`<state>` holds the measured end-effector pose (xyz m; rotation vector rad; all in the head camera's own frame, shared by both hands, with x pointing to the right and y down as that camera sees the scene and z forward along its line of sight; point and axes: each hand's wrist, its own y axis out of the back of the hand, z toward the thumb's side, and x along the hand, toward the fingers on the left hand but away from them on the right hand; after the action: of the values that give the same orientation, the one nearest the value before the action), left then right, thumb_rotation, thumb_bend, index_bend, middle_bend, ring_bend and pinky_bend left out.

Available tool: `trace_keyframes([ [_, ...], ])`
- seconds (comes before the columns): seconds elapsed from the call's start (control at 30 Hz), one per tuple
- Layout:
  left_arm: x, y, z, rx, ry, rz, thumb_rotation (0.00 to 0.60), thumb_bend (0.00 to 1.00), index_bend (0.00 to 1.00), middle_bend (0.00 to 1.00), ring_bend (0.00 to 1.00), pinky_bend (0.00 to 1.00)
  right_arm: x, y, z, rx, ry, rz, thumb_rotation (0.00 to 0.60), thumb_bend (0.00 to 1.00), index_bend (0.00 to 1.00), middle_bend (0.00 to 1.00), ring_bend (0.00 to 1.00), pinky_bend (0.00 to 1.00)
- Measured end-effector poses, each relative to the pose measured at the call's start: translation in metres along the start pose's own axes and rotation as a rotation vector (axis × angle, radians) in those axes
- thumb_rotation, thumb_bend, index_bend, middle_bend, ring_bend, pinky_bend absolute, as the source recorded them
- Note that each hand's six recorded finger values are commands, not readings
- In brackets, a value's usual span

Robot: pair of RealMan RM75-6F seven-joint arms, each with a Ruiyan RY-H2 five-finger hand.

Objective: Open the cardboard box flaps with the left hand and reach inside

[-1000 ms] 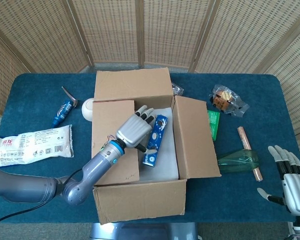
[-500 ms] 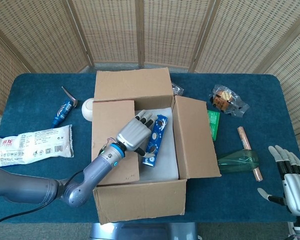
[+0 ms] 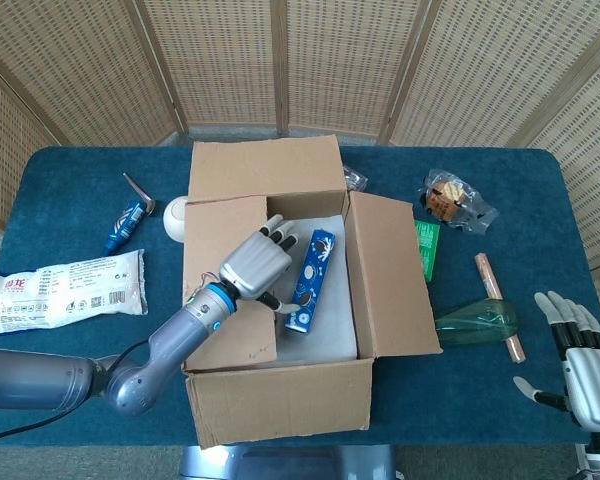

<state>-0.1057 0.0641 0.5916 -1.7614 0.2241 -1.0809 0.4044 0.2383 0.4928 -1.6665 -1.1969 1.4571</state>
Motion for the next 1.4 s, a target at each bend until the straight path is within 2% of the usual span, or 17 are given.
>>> trace_keyframes([
  [0.57, -0.036, 0.032, -0.023, -0.025, 0.027, 0.058, 0.225, 0.00, 0.78, 0.18, 0.00, 0.09, 0.002, -0.003, 0.004, 0.011, 0.011, 0.004, 0.600, 0.00, 0.00, 0.00, 0.00, 0.00],
  [1.0, -0.114, 0.068, -0.084, 0.002, 0.143, 0.145, 0.222, 0.00, 0.78, 0.18, 0.00, 0.10, 0.006, -0.006, 0.011, 0.024, 0.034, 0.005, 0.600, 0.00, 0.00, 0.00, 0.00, 0.00],
  [1.23, -0.151, 0.069, -0.111, -0.020, 0.196, 0.158, 0.224, 0.00, 0.78, 0.18, 0.00, 0.10, 0.008, -0.007, 0.013, 0.030, 0.043, 0.007, 0.600, 0.00, 0.00, 0.00, 0.00, 0.00],
  [1.4, -0.172, 0.056, -0.127, -0.046, 0.225, 0.142, 0.226, 0.00, 0.78, 0.19, 0.00, 0.10, 0.009, -0.007, 0.014, 0.031, 0.049, 0.009, 0.600, 0.00, 0.00, 0.00, 0.00, 0.00],
])
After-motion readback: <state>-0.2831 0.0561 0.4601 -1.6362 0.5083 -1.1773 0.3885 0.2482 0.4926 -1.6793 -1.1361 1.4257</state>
